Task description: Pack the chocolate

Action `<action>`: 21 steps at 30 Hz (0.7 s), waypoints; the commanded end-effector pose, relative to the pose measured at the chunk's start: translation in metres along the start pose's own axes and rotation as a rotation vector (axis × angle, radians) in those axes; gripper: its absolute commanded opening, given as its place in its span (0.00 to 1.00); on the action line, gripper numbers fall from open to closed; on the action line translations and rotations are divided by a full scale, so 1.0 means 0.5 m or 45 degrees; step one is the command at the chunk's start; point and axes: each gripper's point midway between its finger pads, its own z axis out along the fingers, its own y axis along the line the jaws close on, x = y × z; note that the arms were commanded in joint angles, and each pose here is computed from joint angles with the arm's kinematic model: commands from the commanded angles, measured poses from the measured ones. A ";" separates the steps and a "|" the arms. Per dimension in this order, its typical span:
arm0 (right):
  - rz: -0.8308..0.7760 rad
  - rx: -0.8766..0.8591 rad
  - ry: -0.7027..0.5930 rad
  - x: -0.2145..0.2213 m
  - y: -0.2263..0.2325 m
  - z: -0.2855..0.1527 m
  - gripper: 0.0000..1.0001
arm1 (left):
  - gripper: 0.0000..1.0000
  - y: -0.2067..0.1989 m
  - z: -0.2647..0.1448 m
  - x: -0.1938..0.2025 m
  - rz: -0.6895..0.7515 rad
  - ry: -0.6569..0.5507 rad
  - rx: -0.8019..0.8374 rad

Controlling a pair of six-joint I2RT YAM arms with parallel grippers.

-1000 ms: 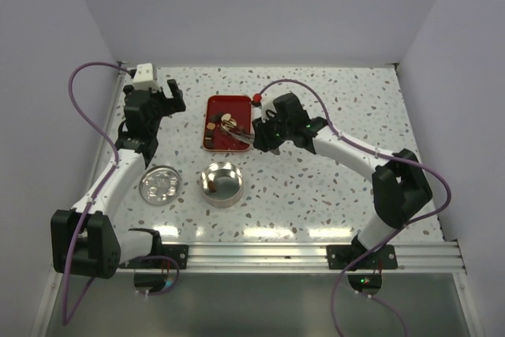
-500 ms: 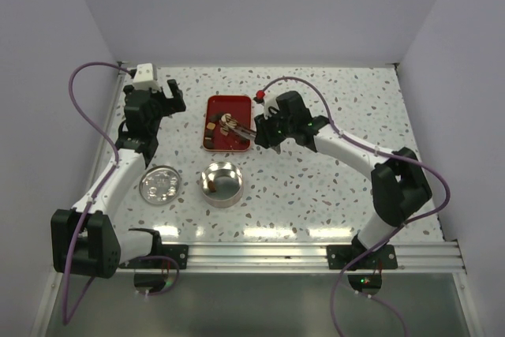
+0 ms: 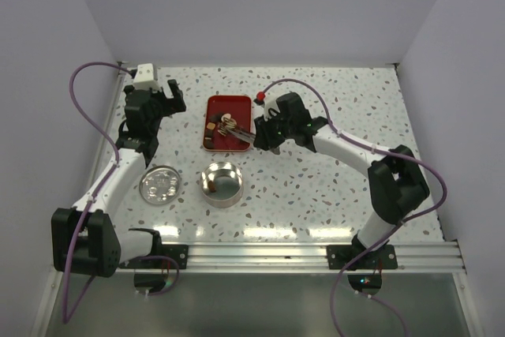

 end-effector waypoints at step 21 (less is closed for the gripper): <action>-0.009 -0.054 -0.029 -0.007 0.023 -0.019 0.38 | 1.00 -0.013 0.007 -0.015 -0.018 -0.036 0.030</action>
